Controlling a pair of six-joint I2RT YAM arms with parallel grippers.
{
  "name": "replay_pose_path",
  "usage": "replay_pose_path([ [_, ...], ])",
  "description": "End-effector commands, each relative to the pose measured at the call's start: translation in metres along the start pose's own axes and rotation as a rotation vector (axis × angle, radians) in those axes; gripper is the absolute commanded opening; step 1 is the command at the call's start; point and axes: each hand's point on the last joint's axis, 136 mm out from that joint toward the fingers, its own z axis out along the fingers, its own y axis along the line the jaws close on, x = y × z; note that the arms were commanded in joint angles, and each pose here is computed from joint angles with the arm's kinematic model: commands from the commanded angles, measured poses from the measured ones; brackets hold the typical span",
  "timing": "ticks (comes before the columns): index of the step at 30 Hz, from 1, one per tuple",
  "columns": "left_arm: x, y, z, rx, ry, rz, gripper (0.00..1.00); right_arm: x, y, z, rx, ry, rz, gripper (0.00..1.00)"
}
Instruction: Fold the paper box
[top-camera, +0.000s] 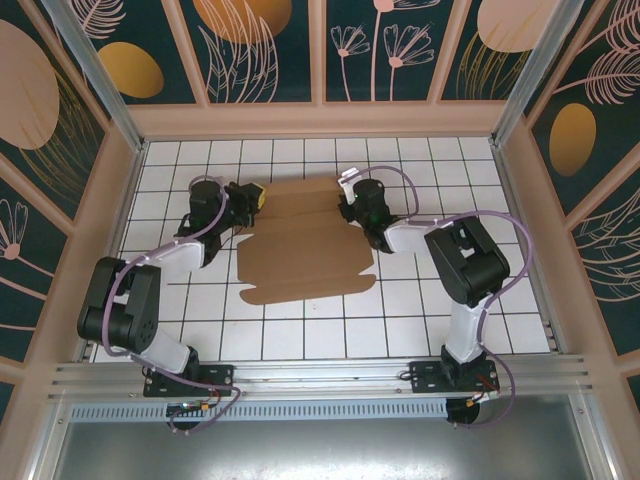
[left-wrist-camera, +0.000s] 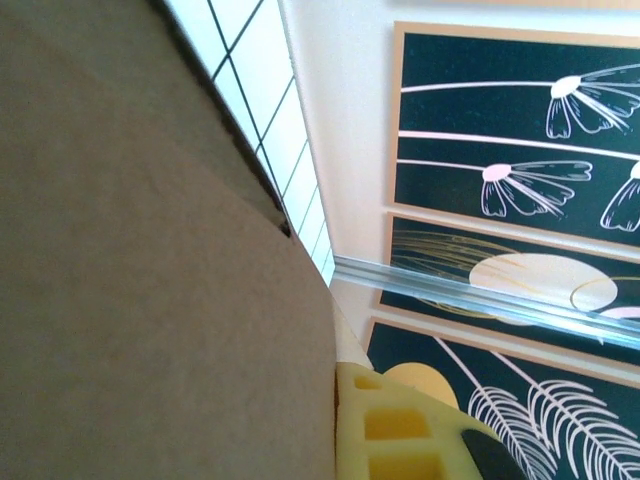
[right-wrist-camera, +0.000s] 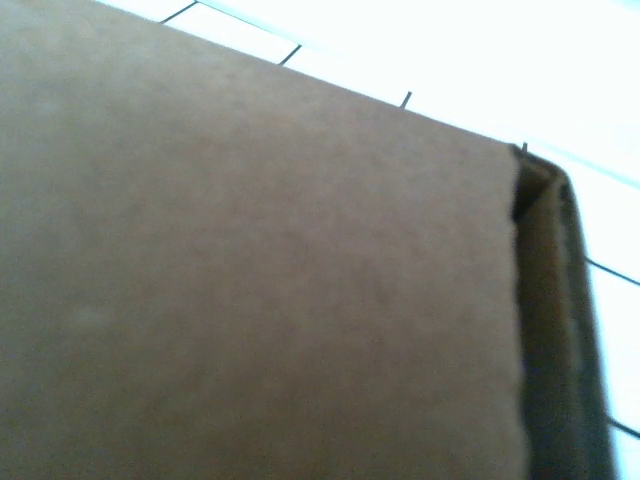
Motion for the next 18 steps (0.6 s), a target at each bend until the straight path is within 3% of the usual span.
replay_pose_path([
  [1, 0.041, 0.013, -0.012, -0.053, 0.158, -0.035, 0.0, 0.025, -0.025, 0.005, 0.195, 0.132, 0.048, 0.15],
  [8, 0.04, 0.016, -0.014, -0.062, 0.138, -0.072, 0.0, 0.037, -0.028, 0.003, 0.359, 0.17, 0.043, 0.0],
  [18, 0.042, 0.013, -0.011, -0.064, 0.13, -0.081, 0.0, 0.051, -0.034, 0.005, 0.544, 0.209, 0.01, 0.0],
])
